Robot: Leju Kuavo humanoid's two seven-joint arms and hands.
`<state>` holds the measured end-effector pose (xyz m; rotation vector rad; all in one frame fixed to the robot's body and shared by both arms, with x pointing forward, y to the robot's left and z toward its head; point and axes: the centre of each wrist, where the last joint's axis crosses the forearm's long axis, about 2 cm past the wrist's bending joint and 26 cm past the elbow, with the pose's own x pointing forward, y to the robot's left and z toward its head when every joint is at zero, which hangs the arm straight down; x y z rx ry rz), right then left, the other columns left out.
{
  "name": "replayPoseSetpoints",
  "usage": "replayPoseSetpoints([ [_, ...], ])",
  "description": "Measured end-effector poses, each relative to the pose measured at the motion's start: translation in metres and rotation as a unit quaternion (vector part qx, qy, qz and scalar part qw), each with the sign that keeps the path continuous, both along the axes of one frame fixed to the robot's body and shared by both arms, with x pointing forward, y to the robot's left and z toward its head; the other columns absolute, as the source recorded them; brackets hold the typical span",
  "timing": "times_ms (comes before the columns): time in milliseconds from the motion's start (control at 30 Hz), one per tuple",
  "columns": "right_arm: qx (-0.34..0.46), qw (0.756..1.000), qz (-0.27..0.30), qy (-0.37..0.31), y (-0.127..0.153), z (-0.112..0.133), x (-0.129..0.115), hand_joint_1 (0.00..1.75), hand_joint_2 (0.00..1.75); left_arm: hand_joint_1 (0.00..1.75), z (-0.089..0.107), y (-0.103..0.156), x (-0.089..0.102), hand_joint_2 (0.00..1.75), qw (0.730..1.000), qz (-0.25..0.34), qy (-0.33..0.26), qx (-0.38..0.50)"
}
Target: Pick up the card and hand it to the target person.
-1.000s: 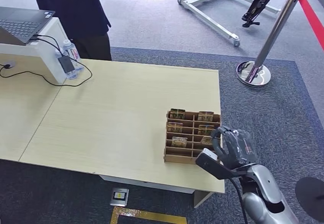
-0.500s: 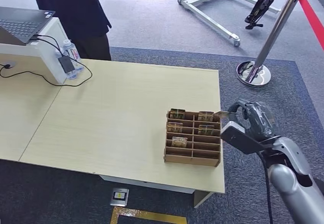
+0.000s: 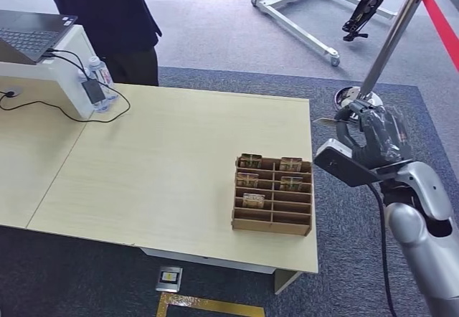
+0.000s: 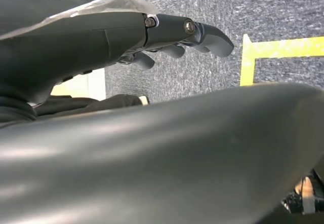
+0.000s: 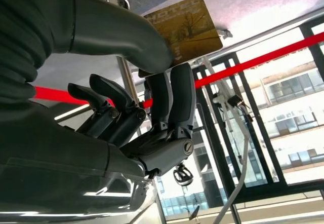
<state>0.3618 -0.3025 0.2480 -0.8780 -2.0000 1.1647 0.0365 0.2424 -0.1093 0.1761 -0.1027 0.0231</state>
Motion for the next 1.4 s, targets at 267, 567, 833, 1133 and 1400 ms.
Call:
replayPoseSetpoints([
  [267,0.008,1.0,0.014,-0.014,0.035,0.003,0.013,1.75,1.75,0.0,0.0,0.0,0.0,0.0,1.0,-0.003,-0.003,-0.001],
  [567,0.025,0.996,0.057,-0.061,0.147,0.039,0.049,1.75,1.75,0.0,0.001,0.0,0.006,0.0,1.0,-0.007,-0.013,0.001],
  [833,0.039,0.993,0.102,-0.047,0.202,0.06,0.057,1.75,1.75,0.0,0.001,0.0,0.007,0.0,1.0,-0.007,-0.008,0.003],
  [1133,0.04,0.993,0.109,-0.029,0.211,0.054,0.061,1.75,1.75,0.0,0.001,0.0,0.006,0.0,1.0,-0.008,-0.007,0.004],
  [1400,0.038,0.993,0.111,-0.019,0.21,0.045,0.063,1.75,1.75,0.0,0.001,0.0,0.006,0.0,1.0,-0.009,-0.007,0.003],
])
